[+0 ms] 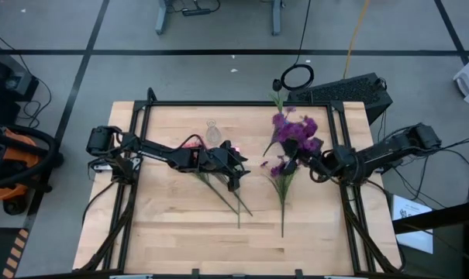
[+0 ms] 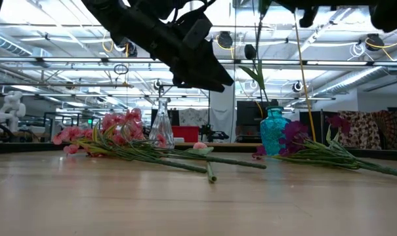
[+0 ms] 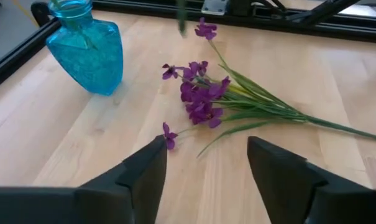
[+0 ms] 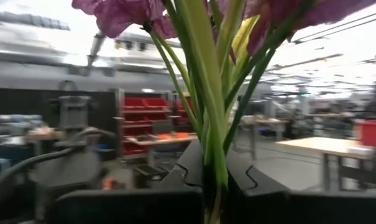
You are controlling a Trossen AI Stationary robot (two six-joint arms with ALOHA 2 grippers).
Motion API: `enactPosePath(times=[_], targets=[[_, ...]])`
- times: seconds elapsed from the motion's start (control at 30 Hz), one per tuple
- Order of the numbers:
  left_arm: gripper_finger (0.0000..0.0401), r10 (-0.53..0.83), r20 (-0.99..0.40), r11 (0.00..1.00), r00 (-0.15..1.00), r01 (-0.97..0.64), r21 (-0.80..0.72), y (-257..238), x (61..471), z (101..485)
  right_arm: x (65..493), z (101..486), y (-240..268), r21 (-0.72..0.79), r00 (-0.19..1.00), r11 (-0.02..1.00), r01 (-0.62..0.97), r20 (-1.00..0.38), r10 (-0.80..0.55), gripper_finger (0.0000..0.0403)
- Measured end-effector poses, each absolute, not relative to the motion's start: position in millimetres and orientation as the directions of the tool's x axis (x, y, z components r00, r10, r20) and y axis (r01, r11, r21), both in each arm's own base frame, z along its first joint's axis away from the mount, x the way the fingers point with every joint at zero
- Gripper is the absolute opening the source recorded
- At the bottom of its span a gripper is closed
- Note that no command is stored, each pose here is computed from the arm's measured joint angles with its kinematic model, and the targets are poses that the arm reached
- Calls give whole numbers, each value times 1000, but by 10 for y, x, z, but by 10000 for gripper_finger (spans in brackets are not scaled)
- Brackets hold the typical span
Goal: Sort flowers into vase by color
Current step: Put the left purple flower into the blue vase
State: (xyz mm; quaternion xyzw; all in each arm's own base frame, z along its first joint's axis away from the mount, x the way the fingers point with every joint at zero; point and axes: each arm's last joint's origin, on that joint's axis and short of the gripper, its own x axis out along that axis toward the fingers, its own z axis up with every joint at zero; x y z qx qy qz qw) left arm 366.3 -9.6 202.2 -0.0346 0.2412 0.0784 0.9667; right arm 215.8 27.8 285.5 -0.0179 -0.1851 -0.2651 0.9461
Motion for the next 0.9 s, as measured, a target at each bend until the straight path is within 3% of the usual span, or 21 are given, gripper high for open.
enactPosePath(times=[0.5, 0.9], targets=[[234, 116, -459, 988, 881, -151, -39, -108, 3671, 2035, 1752, 3036, -322, 91, 609, 650, 755, 273, -745, 1], [235, 113, -461, 988, 880, -148, -40, -110, 3669, 2034, 1607, 2643, -571, 208, 530, 598, 774, 305, -791, 0]])
